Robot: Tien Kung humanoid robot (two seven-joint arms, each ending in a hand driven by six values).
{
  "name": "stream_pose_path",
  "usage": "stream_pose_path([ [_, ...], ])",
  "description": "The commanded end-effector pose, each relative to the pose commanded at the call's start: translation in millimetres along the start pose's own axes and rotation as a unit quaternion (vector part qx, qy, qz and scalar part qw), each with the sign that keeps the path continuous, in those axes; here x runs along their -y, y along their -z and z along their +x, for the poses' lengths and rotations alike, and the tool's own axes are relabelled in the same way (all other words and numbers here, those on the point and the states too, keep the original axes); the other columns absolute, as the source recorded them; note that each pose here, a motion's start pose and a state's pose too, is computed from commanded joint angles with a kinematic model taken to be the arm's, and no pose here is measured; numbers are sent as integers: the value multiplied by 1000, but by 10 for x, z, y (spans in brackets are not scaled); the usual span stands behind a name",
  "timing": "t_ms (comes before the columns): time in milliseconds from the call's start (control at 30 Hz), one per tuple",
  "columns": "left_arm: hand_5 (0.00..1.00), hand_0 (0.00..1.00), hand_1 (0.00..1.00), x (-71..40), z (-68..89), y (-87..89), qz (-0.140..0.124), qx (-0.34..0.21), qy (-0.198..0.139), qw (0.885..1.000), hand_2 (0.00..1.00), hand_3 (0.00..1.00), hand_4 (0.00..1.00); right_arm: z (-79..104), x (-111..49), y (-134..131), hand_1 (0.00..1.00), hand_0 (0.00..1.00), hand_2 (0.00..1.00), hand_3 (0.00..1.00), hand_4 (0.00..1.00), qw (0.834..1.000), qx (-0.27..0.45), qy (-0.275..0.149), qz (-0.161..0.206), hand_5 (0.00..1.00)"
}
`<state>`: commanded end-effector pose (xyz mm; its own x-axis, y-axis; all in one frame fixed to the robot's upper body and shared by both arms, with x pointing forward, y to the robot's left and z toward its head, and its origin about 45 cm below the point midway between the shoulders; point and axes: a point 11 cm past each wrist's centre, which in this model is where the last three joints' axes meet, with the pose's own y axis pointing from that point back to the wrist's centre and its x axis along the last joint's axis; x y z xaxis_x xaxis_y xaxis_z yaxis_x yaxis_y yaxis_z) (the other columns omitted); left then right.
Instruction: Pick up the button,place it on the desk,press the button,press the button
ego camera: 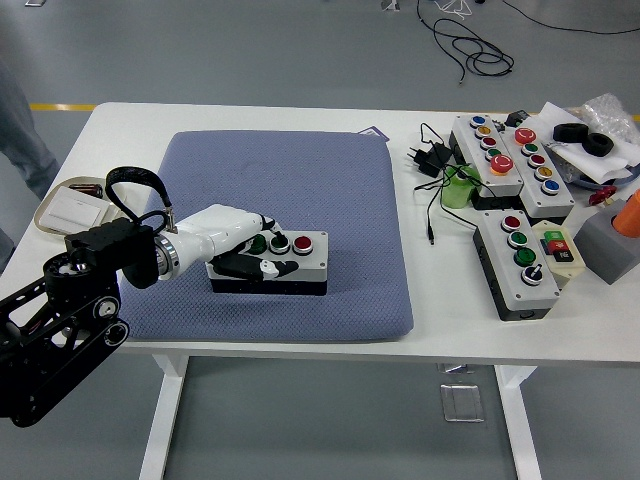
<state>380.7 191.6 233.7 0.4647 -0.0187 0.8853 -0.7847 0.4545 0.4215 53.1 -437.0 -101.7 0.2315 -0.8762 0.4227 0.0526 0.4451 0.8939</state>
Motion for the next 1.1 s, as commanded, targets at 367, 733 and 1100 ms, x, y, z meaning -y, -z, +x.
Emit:
stream_pose_path([
  [367,998,32,2,-28,47,-50,-9,-1,-7,1000,50,749,773,4,2,-7,495,631,620,563,301,1000,-1,0,0,226],
  [733,998,31,2,-9,171,-303,-56,-10,-47,997,53,784,769,2,1,-5,495,631,620,563,301,1000,0,0,0,226],
  [1100,998,30,2,77,94,-367,-60,-14,-30,998,54,778,769,8,2,-9,494,631,620,563,301,1000,-2,-1,-1,226],
])
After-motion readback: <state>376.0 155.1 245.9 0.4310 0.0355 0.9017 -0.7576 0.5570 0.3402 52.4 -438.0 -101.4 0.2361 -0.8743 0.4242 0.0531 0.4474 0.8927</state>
